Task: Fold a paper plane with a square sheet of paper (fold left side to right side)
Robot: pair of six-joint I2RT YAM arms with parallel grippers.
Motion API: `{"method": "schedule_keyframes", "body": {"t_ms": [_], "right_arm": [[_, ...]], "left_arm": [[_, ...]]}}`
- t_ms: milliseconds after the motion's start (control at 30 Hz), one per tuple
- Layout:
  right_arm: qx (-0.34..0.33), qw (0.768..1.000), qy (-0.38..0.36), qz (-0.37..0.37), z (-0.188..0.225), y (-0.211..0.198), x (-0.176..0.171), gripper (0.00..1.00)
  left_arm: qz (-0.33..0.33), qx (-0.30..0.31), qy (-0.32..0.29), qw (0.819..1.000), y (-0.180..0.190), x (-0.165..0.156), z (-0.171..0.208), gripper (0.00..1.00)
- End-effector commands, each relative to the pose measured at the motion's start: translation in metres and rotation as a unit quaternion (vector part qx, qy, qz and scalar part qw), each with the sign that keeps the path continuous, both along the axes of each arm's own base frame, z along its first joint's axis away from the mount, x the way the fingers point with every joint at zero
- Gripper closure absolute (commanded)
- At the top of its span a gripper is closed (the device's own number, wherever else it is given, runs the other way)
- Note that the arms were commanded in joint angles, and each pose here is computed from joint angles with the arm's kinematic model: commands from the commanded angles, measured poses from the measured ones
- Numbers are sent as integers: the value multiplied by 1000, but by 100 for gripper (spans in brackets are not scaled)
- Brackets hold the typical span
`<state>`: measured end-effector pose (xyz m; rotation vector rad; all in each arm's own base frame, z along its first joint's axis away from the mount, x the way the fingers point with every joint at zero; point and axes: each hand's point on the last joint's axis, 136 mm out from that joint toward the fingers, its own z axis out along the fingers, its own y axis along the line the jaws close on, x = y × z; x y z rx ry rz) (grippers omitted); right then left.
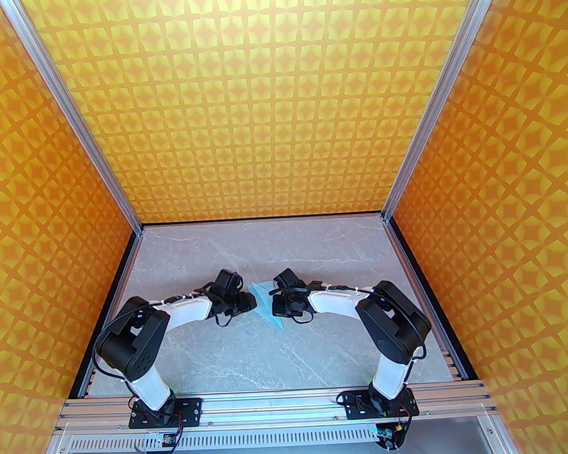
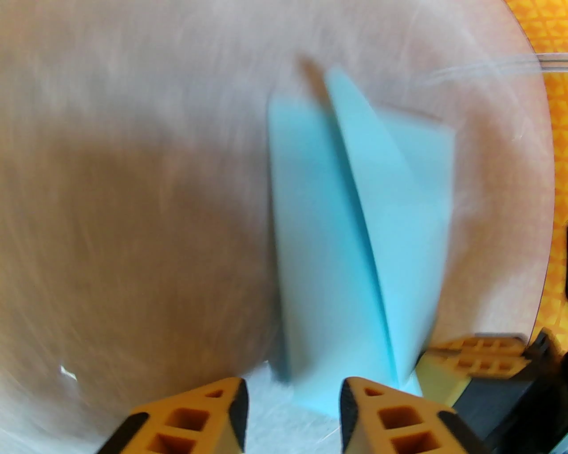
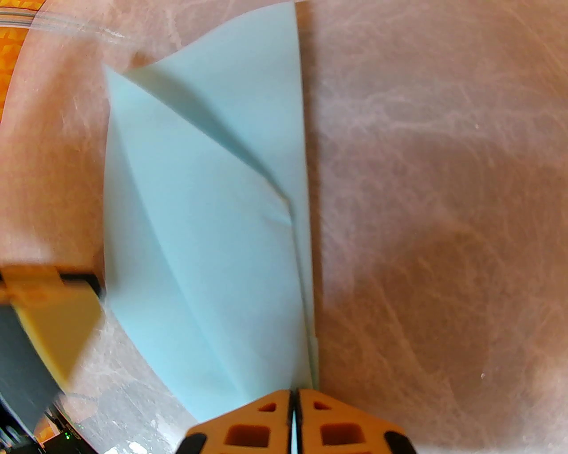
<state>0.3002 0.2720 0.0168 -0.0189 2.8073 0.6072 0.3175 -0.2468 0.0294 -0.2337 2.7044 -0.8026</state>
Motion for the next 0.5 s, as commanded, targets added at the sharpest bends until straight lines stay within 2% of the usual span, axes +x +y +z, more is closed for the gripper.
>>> {"method": "schedule_keyframes", "body": {"t_ms": [0,167,467], "right_arm": [[1,1000,26,3,-19,-2,-12,90],[18,999,33,3,-23,1,-17,90],[35,999,34,7,-20,6,-19,90]], "left_arm": [[14,-30,4,999,-9,-7,5,55],[1,-78,-9,997,-29,-4,5,50],[5,-139,-23,990,-49,9,7,52]]}}
